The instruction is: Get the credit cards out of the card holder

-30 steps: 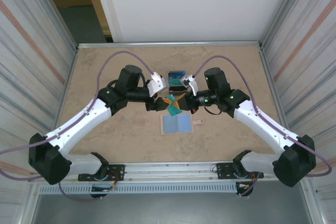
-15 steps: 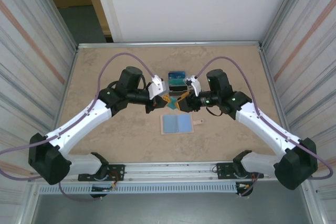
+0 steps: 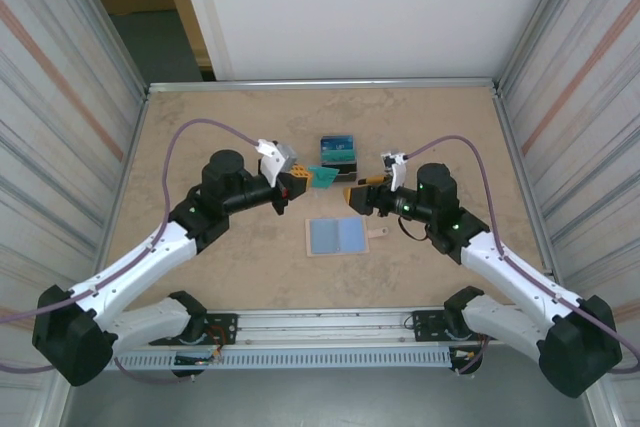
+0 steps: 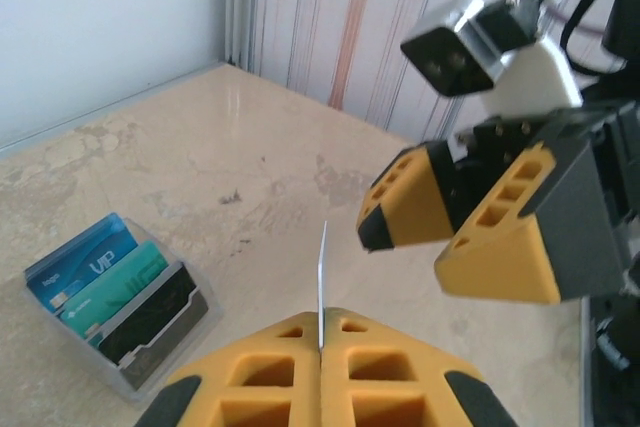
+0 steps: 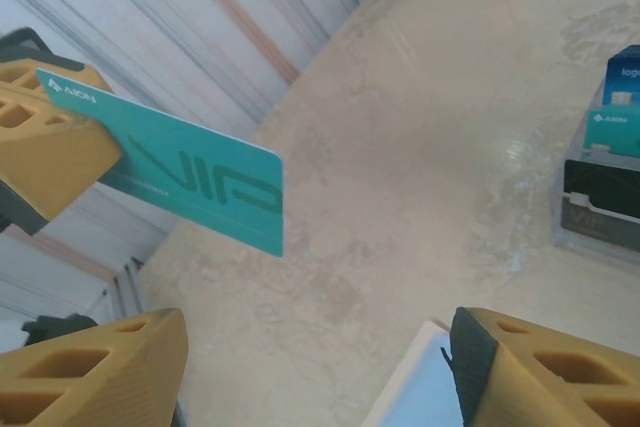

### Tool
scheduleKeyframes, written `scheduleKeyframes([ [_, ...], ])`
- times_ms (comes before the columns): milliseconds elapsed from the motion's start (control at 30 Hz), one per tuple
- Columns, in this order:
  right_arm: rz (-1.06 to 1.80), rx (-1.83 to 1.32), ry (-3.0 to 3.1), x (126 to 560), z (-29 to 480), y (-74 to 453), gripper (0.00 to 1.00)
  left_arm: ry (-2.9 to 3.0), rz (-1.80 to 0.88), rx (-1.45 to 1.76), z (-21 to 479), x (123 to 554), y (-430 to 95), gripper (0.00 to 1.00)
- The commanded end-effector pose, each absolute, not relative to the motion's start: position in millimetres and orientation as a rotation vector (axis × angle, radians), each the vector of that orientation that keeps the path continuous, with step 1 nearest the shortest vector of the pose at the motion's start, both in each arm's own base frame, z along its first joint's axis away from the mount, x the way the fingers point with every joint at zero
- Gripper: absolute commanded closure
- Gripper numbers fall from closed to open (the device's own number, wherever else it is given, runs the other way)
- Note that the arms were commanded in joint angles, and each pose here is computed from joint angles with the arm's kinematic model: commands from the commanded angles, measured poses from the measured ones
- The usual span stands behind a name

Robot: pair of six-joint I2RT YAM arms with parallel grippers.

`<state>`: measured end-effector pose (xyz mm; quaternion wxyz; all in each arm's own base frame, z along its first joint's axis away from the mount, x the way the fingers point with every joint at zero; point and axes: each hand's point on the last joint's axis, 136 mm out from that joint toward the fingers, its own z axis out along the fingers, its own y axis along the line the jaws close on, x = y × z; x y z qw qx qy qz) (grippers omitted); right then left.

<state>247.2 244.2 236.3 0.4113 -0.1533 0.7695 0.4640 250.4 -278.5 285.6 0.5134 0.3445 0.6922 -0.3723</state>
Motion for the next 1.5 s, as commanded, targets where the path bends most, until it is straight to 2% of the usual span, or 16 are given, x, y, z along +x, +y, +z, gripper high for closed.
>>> scheduleKeyframes([
  [0, 1.289, -0.404, 1.809, 243.1, 267.9, 258.6, 0.3, 1.582, -1.033, 0.74, 316.4, 245.6, -281.4, 1.0],
  [200, 1.422, -0.587, 1.734, 229.2, 282.5, 287.8, 0.34, 1.553, -1.141, 0.733, 322.3, 238.6, -288.0, 1.0],
  [467, 1.428, -0.663, 1.69, 231.2, 294.6, 300.2, 0.47, 1.554, -1.19, 0.751, 320.5, 231.3, -290.0, 1.0],
  [533, 1.42, -0.663, 1.682, 231.7, 296.3, 299.2, 0.53, 1.557, -1.183, 0.752, 319.0, 230.7, -288.7, 1.0],
  [733, 1.394, -0.671, 1.687, 229.9, 299.4, 295.6, 0.9, 1.578, -1.141, 0.738, 313.0, 233.3, -284.4, 1.0],
  [800, 1.373, -0.672, 1.707, 229.3, 297.6, 293.4, 1.0, 1.584, -1.111, 0.757, 312.3, 233.9, -283.5, 0.81],
  [867, 1.35, -0.681, 1.73, 227.6, 295.0, 291.1, 1.0, 1.587, -1.066, 0.796, 313.7, 234.0, -282.1, 0.6],
  [900, 1.335, -0.694, 1.738, 226.0, 294.8, 289.8, 1.0, 1.592, -1.034, 0.816, 314.3, 234.1, -280.8, 0.55],
  [933, 1.323, -0.708, 1.751, 223.9, 293.4, 288.9, 1.0, 1.587, -0.998, 0.842, 315.4, 234.2, -279.5, 0.53],
  [1200, 1.162, -0.89, 1.894, 206.2, 270.9, 275.6, 1.0, 1.535, -0.752, 1.14, 327.9, 226.0, -273.4, 0.52],
  [1467, 1.115, -1.003, 1.904, 192.2, 274.0, 268.5, 1.0, 1.59, -0.81, 1.393, 331.4, 216.4, -290.3, 0.51],
])
